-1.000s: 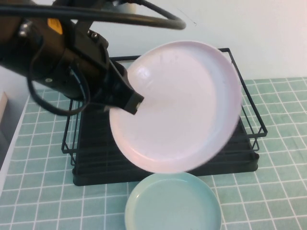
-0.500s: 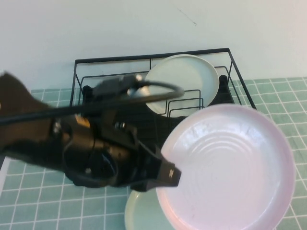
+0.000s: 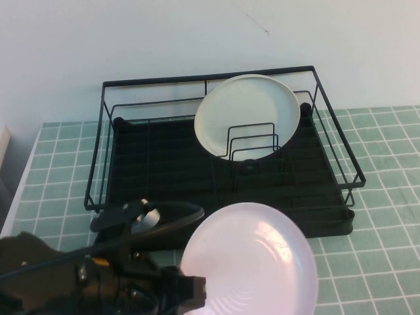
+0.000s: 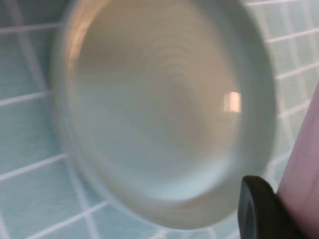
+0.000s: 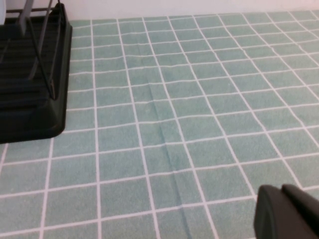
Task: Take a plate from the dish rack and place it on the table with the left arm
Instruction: Place the plate from the table
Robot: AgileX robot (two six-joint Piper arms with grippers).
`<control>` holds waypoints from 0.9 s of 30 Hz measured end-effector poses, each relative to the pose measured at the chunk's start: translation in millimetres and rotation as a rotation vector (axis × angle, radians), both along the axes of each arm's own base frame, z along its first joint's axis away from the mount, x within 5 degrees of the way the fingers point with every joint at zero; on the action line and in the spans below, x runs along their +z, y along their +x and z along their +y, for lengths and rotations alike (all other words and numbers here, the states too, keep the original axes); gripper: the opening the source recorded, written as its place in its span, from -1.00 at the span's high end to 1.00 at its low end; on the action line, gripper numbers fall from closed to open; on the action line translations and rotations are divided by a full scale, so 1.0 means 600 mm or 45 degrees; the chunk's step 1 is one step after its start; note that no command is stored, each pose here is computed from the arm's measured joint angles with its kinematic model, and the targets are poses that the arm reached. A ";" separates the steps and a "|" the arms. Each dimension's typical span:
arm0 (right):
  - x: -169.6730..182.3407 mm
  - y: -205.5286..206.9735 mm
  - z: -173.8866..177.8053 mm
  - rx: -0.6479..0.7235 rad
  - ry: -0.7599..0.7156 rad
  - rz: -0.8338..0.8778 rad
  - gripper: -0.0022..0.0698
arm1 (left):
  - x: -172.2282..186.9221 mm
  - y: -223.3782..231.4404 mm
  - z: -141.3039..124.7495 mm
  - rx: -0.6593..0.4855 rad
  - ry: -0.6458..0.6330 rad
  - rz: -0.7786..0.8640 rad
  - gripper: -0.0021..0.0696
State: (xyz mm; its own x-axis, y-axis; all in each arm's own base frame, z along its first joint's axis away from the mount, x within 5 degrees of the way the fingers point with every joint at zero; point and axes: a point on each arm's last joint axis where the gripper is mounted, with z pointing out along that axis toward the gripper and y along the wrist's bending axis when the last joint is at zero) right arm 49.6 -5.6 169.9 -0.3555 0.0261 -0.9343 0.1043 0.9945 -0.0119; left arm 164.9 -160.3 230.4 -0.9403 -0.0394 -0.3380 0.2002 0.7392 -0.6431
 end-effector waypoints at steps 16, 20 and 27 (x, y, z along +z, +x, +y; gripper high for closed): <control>0.000 0.000 0.000 0.000 0.000 0.000 0.95 | -0.034 0.004 0.018 0.138 0.061 -0.048 0.72; 0.000 0.000 0.000 0.000 0.000 0.000 0.95 | -0.051 0.009 0.013 0.161 0.073 0.026 0.72; 0.000 0.000 0.000 0.000 0.000 0.000 0.95 | -0.072 0.017 0.003 0.182 0.061 0.099 0.72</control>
